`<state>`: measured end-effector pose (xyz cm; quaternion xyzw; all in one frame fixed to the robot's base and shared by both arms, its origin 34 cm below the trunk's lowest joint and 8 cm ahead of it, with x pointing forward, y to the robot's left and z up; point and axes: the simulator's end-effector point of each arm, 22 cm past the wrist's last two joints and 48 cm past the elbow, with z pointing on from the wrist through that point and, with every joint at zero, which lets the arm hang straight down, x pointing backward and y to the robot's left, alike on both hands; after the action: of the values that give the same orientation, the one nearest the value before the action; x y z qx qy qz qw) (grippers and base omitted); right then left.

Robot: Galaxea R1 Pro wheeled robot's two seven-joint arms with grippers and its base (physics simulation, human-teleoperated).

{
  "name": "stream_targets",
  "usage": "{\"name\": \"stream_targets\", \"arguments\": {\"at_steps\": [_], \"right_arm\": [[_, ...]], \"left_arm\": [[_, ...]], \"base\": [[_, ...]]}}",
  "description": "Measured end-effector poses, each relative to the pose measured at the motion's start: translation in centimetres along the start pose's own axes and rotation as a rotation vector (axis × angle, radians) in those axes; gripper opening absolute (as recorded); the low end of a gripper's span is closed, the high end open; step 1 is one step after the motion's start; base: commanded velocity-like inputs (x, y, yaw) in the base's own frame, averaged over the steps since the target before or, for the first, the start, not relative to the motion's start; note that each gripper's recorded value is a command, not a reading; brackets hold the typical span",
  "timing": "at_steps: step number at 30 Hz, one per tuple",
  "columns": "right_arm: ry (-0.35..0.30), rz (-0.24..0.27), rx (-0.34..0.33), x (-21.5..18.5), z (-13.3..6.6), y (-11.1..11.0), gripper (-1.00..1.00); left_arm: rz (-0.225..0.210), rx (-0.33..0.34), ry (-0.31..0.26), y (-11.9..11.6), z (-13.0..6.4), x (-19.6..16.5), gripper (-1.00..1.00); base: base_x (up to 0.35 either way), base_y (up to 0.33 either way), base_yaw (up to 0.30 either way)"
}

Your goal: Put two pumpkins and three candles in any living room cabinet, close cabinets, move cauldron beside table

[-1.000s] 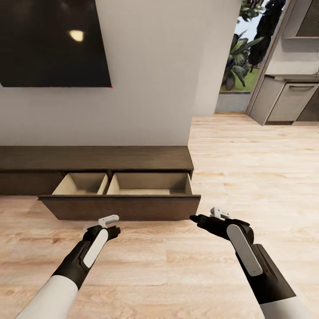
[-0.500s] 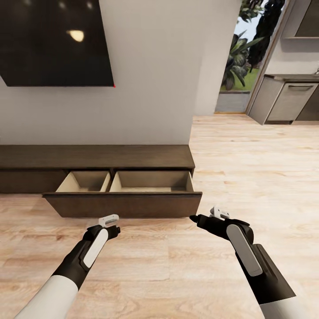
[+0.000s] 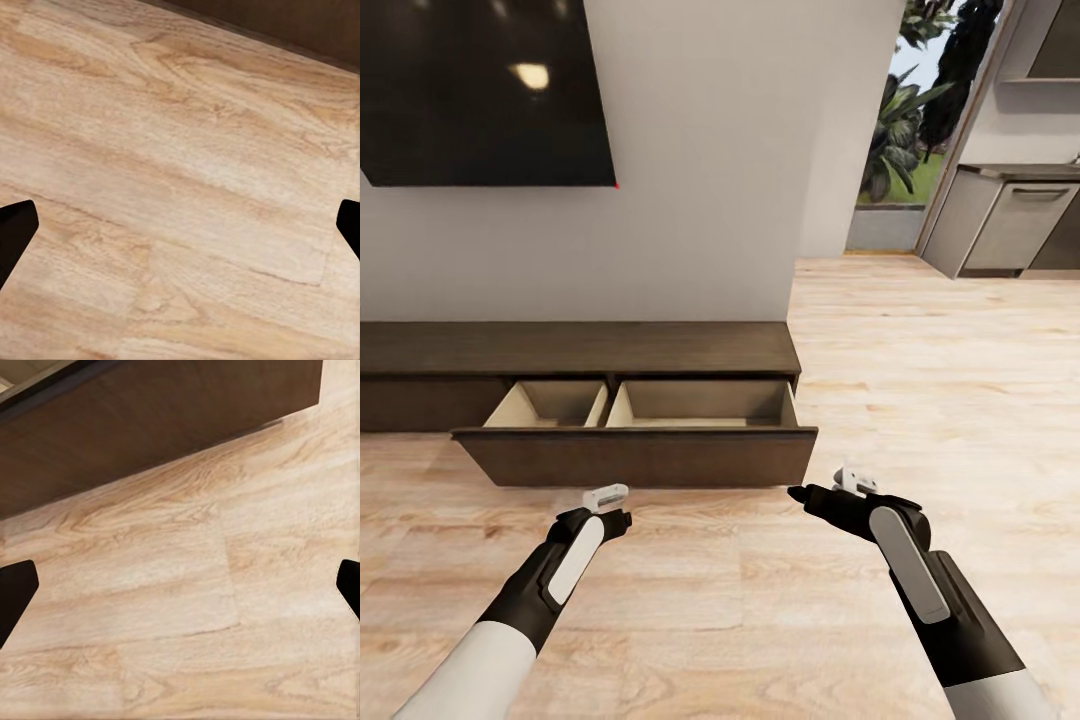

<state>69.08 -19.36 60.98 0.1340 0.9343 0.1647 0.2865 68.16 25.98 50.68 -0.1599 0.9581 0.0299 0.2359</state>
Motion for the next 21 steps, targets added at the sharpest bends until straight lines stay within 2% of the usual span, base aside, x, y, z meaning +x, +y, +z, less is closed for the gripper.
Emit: {"name": "stream_targets", "arguments": {"at_steps": [8, 10, 12, 15, 17, 19, 21], "right_arm": [[0.008, -0.001, 0.025, 1.6, 1.6, -1.4, 1.00], [0.033, 0.017, 0.068, 3.3, 3.2, -3.3, 1.00], [0.027, 0.020, 0.095, 4.0, 4.0, -4.4, 1.00], [-0.021, -0.015, 0.140, 4.0, 5.0, -5.5, 1.00], [-0.080, -0.053, 0.162, 3.4, 5.4, -5.6, 1.00], [-0.152, -0.096, 0.167, 2.7, 5.8, -4.9, 1.00], [-0.197, -0.132, 0.159, 2.9, 6.3, -3.9, 1.00]], "left_arm": [[0.001, -0.003, -0.007, 0.1, 1.4, 0.9, 1.00], [0.002, -0.003, -0.006, 0.0, 1.8, 1.4, 1.00], [0.010, 0.000, -0.007, -0.4, 2.1, 1.8, 1.00], [0.033, 0.008, -0.037, -1.3, 2.5, 1.9, 1.00], [0.044, 0.015, -0.079, -2.0, 2.7, 1.7, 1.00], [0.053, 0.014, -0.108, -2.4, 3.3, 2.0, 1.00], [0.061, 0.012, -0.120, -2.5, 3.7, 2.5, 1.00]], "base": [[0.000, 0.000, 0.000], [0.000, 0.000, 0.000], [0.000, 0.000, 0.000], [0.000, 0.000, 0.000], [0.000, 0.000, 0.000], [0.000, 0.000, 0.000], [0.000, 0.000, 0.000]]}}
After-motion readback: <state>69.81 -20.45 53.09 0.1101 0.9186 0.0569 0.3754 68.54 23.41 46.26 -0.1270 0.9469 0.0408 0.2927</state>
